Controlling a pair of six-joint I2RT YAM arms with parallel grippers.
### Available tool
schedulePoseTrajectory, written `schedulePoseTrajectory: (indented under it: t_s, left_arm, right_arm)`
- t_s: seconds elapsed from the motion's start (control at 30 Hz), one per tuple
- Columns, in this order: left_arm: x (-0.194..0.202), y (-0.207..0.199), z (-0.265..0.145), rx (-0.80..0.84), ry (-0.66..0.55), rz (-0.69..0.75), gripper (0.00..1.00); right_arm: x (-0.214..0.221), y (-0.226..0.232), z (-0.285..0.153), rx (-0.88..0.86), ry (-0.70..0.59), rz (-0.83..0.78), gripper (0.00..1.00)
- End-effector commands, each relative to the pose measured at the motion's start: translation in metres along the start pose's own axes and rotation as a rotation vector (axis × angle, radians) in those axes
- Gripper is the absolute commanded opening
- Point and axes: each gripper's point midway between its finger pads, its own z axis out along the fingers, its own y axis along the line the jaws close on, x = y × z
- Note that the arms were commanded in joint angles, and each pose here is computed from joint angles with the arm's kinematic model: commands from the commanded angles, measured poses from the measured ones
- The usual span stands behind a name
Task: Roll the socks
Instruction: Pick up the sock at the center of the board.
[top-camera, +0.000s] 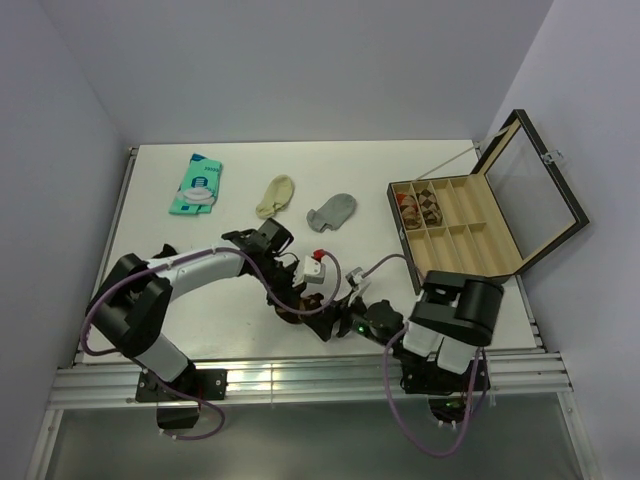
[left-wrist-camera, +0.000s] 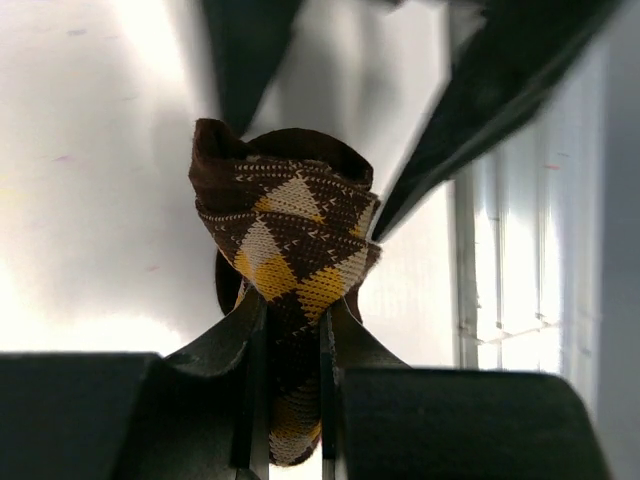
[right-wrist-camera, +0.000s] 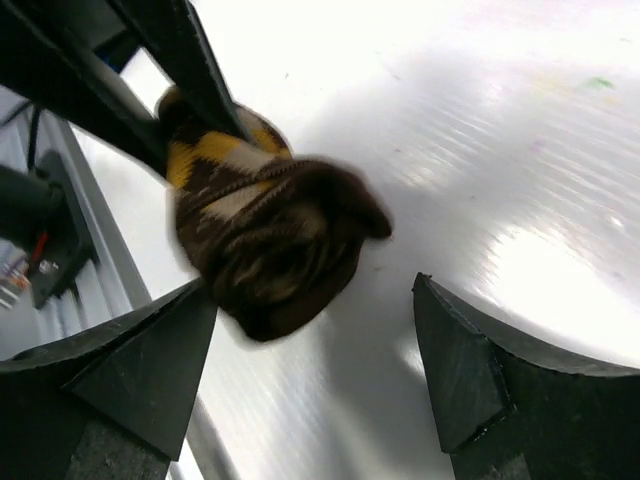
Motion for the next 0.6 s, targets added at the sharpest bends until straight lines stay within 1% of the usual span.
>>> schedulePoseTrajectory:
  t_s: [0.0,0.03,0.07,0.1,0.13,0.17,0.2,0.23,0.27,0.3,0.33,0.37,0.4,0.47,0.5,0.57]
  left_arm:
    - [-0.025,0.026,-0.012,-0.172,-0.065,0.012,0.00]
    - [-0.026,0.031,-0.015,-0.208,-0.069,-0.010,0.00]
    - [-0.029,0.036,-0.018,-0.238,-0.073,0.005,0.00]
    - [-0.037,0.046,-0.027,-0.308,-0.090,0.000,0.00]
    - [-0.041,0.052,-0.032,-0.348,-0.103,-0.005,0.00]
    - [-0.045,0.057,-0.038,-0.387,-0.116,-0.010,0.00]
    - [-0.052,0.067,-0.048,-0.459,-0.133,-0.018,0.00]
    - [-0.057,0.071,-0.054,-0.493,-0.146,-0.026,0.00]
    - [-0.060,0.076,-0.059,-0.529,-0.158,-0.047,0.00]
    - [-0.066,0.079,-0.064,-0.557,-0.174,-0.045,0.00]
    - [-0.074,0.086,-0.072,-0.604,-0.197,-0.037,0.00]
    - [-0.080,0.089,-0.077,-0.630,-0.220,-0.048,0.00]
    - [-0.087,0.091,-0.084,-0.658,-0.246,-0.049,0.00]
    - [-0.097,0.099,-0.096,-0.721,-0.281,-0.062,0.00]
    - [-0.101,0.100,-0.101,-0.742,-0.296,-0.064,0.00]
    - [-0.104,0.107,-0.111,-0.805,-0.320,-0.083,0.01]
  right_arm:
    - [-0.024,-0.005,-0.028,0.035,-0.102,0.111,0.86]
    - [-0.025,-0.010,-0.026,0.087,-0.085,0.137,0.86]
    - [-0.022,-0.021,-0.020,0.147,-0.066,0.142,0.86]
    - [-0.045,-0.011,-0.020,0.128,-0.124,0.157,0.86]
    - [-0.063,-0.009,-0.014,0.165,-0.172,0.186,0.86]
    - [-0.052,-0.024,-0.019,0.264,-0.112,0.187,0.86]
    - [-0.084,-0.007,-0.017,0.241,-0.187,0.257,0.86]
    - [-0.095,-0.006,-0.019,0.275,-0.208,0.296,0.87]
    - [-0.087,-0.022,-0.025,0.383,-0.168,0.299,0.87]
    - [-0.094,-0.018,-0.024,0.396,-0.169,0.321,0.87]
    - [-0.115,-0.002,-0.018,0.385,-0.195,0.386,0.87]
    - [-0.110,-0.008,-0.020,0.452,-0.166,0.390,0.87]
    - [-0.126,0.004,-0.015,0.448,-0.196,0.458,0.87]
    - [-0.122,0.003,-0.013,0.498,-0.185,0.492,0.89]
    - [-0.129,0.007,-0.012,0.492,-0.210,0.558,0.92]
    - [-0.136,0.008,-0.017,0.489,-0.249,0.636,0.93]
